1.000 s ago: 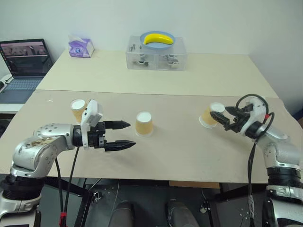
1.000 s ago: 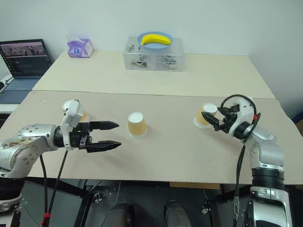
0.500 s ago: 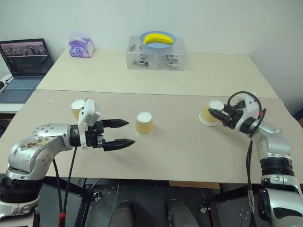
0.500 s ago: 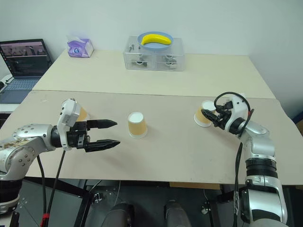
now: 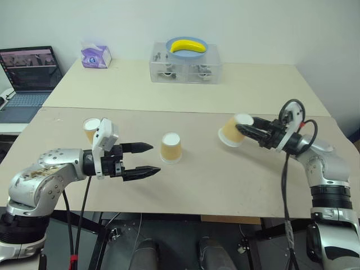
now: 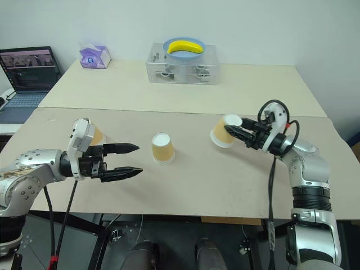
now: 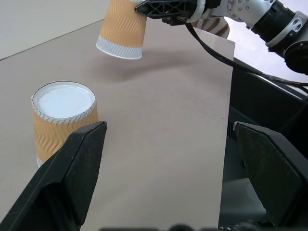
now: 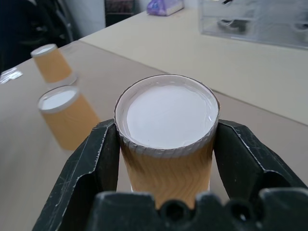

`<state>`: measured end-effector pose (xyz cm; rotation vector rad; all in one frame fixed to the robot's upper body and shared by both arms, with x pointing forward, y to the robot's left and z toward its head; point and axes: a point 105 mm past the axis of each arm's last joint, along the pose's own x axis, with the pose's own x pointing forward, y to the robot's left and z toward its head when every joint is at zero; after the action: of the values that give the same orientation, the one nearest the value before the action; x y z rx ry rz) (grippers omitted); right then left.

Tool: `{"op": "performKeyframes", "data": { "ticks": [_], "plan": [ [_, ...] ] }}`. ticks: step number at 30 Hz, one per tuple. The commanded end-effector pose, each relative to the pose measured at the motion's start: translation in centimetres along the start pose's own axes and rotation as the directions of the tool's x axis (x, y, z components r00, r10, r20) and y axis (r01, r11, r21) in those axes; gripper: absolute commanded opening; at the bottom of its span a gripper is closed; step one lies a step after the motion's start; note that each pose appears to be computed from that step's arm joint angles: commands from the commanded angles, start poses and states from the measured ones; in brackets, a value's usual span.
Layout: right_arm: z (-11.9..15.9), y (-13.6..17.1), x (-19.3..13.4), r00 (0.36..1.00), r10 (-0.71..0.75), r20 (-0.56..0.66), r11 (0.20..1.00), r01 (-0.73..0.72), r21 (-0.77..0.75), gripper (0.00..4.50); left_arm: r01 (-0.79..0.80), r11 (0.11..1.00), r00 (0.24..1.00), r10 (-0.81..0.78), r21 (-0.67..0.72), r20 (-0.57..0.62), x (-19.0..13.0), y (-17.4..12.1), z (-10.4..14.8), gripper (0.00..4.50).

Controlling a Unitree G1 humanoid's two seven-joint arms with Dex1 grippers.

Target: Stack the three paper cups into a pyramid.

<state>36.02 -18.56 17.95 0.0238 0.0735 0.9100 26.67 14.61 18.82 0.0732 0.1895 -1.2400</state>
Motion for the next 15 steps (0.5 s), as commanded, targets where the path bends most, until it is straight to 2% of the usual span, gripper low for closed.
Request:
{"op": "performKeyframes", "data": {
  "ticks": [1,8,15],
  "plan": [
    [0.4,0.9,0.4,0.997,0.073,-0.020,0.997,-0.074,-0.017,2.66,-0.002,0.999,1.000,0.001,0.033,0.010,-0.3,-0.2,0.9,4.50],
    [-0.8,3.2,3.2,0.979,0.195,-0.063,0.980,-0.197,-0.026,2.66,-0.017,0.999,1.000,0.017,0.033,0.008,-0.6,-0.3,0.9,4.50],
    [-0.7,4.1,5.5,0.962,0.268,-0.061,0.961,-0.271,-0.049,2.66,-0.025,0.999,1.000,0.025,0.030,0.010,-0.7,-0.6,0.8,4.50]
  ]
}}
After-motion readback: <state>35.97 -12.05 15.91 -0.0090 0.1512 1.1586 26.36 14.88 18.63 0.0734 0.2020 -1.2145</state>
